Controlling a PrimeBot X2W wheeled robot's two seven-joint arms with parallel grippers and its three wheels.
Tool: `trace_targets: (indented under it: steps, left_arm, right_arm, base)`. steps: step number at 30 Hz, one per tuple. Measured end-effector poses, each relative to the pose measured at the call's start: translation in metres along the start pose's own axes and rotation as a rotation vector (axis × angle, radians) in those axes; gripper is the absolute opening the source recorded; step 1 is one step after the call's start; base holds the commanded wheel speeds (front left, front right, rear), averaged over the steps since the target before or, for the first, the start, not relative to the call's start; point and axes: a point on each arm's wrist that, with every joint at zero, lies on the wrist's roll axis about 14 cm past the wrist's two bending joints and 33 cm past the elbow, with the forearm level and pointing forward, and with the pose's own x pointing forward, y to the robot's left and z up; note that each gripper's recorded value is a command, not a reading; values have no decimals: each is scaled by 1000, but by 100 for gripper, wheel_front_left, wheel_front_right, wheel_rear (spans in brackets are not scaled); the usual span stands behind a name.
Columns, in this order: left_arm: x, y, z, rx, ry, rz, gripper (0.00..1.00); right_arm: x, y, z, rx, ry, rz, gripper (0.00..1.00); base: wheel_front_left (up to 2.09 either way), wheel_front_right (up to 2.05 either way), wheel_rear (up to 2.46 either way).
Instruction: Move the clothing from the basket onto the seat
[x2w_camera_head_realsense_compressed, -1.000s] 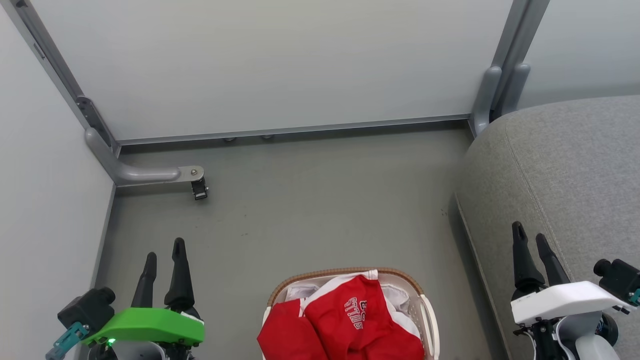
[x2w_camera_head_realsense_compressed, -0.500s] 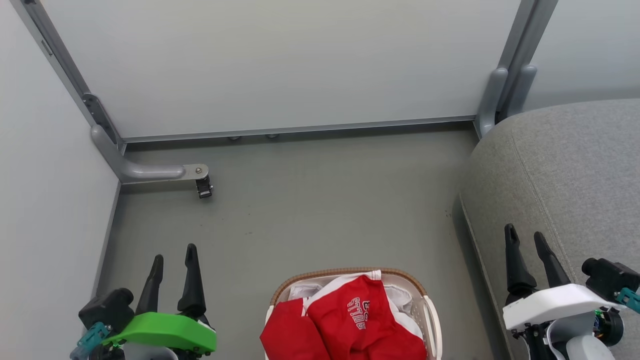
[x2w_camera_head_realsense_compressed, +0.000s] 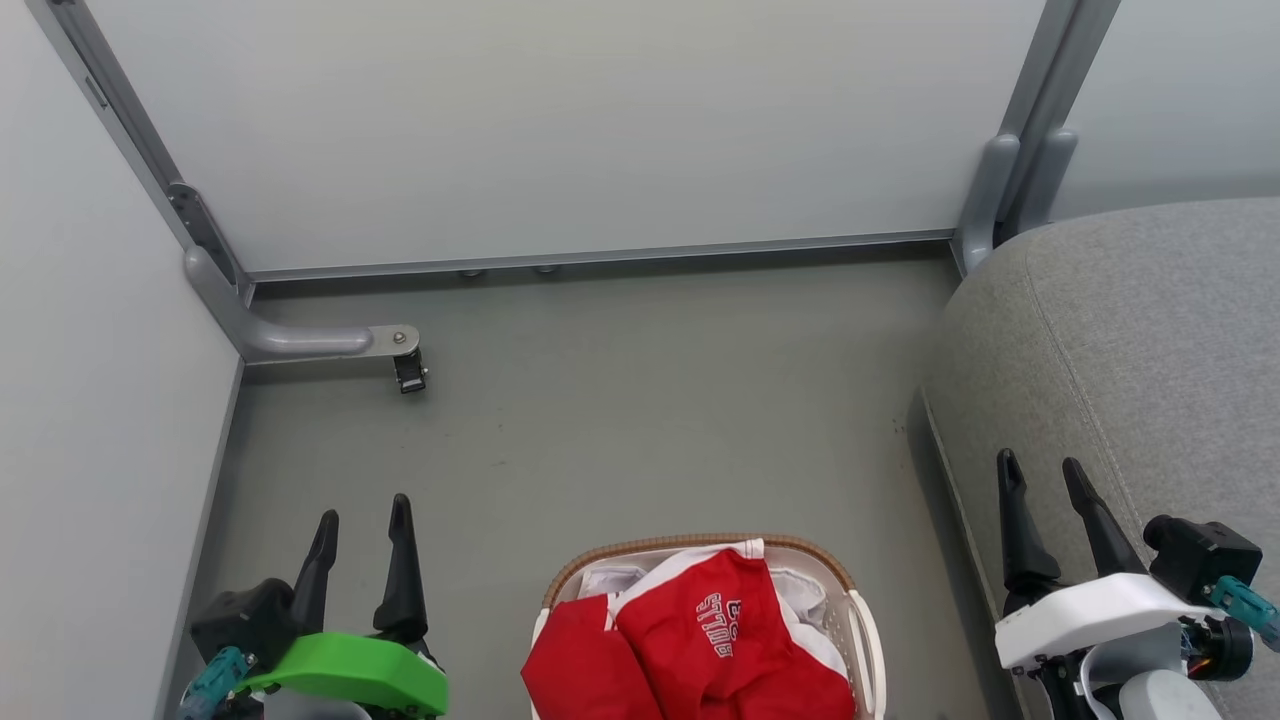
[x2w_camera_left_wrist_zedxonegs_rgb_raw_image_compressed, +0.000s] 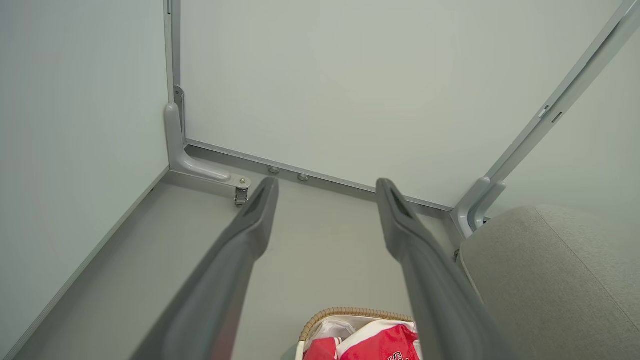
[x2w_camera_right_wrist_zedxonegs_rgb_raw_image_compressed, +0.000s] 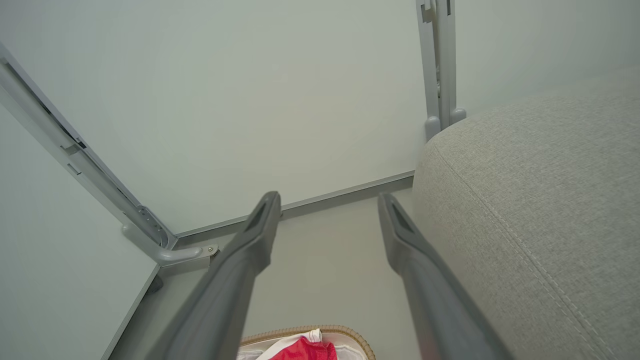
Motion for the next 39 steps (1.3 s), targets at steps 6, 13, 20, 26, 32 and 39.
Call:
trace_targets:
  steps: [6, 13, 20, 26, 32, 39]
  left_arm:
    - [-1, -1, -3, 36, 5, -6, 100]
    - [-2, -3, -6, 85, 9, -18, 100]
    - [-6, -1, -14, 123, 26, -19, 100]
    - [-8, -1, -18, 148, 36, -23, 100]
    - [-10, -3, -21, 187, 37, -32, 100]
    - [-12, -2, -20, 186, 35, -29, 100]
  right_arm:
    - [1, 3, -1, -41, -1, 14, 100]
    - [0, 6, -4, -90, 1, 31, 100]
    - [-3, 7, -9, -132, 15, 40, 100]
    - [-5, 9, -11, -164, 15, 53, 100]
    - [-6, 11, -11, -200, 13, 66, 100]
    - [-9, 11, -14, -201, 21, 66, 100]
  base:
    - [0, 0, 0]
    - [0, 0, 0]
    - [0, 0, 0]
    - [0, 0, 0]
    - [0, 0, 0]
    - [0, 0, 0]
